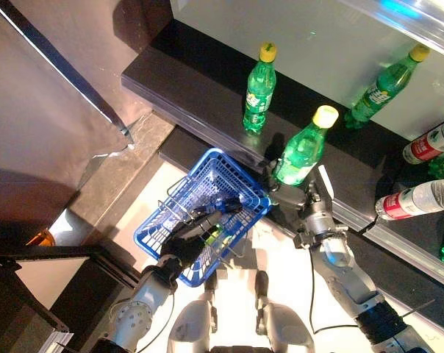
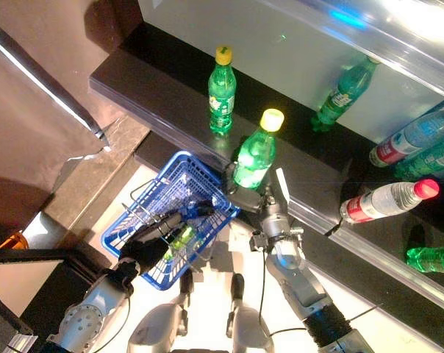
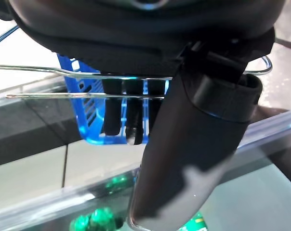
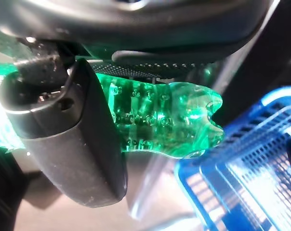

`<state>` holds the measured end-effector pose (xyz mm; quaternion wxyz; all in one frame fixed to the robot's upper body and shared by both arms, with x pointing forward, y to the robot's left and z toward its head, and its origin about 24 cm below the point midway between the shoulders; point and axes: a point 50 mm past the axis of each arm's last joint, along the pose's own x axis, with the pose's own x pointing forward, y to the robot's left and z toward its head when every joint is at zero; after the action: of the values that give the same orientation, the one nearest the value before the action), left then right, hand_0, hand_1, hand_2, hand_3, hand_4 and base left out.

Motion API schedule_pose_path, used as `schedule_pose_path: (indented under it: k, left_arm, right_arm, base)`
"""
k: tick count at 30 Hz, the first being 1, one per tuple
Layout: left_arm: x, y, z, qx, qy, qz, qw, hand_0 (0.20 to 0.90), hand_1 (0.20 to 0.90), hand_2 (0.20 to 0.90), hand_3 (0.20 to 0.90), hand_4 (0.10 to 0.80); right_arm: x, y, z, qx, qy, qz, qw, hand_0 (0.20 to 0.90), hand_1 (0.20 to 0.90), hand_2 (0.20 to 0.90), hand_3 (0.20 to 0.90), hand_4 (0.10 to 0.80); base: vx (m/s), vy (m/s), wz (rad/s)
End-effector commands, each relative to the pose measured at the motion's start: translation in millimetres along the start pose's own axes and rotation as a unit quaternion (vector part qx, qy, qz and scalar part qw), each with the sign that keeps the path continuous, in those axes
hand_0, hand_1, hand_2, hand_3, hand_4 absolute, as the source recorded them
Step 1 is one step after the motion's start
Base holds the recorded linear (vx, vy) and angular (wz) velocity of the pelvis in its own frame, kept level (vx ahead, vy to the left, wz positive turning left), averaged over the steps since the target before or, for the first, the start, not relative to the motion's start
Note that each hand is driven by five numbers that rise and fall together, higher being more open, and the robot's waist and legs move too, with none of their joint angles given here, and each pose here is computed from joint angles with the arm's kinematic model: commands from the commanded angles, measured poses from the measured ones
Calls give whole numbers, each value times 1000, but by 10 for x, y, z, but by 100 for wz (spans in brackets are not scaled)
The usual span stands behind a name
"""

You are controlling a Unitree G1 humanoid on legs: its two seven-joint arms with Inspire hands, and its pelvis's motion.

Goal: Pick up the drink and place into the basket.

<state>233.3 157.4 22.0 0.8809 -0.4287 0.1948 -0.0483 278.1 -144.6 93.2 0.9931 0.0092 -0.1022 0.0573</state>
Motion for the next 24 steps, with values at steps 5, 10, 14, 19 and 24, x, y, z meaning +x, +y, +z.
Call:
schedule_pose_path:
  k: [5, 10, 14, 19, 24]
  left_arm:
    - [-281, -863, 186, -16, -44, -287, 957, 300, 300, 300, 200, 100]
    - [-301, -872, 93, -33, -16, -303, 952, 300, 300, 300, 200, 100]
    - [-315, -892, -1, -38, 5, -328, 944, 300, 300, 300, 200, 100]
    - [-294, -947, -150, -59, 35, -352, 933, 300, 300, 300, 200, 100]
    - [-296, -1031, -283, -68, 68, -389, 916, 300, 300, 300, 200, 100]
  right_arm:
    - [-61, 363, 259, 42, -80, 98, 991, 300, 300, 300, 200, 100]
    - [-122, 476, 134, 38, -49, 126, 990, 300, 300, 300, 200, 100]
    - [-167, 549, -23, 41, -17, 137, 990, 300, 300, 300, 200, 100]
    - [-209, 734, -305, 59, 42, 153, 986, 300, 300, 300, 200, 100]
    - [-243, 865, -559, 40, 98, 168, 980, 300, 300, 300, 200, 100]
  base:
    - [31, 46, 3]
    - [35, 43, 5]
    - [34, 32, 11]
    - [29, 38, 4]
    - [8, 46, 3]
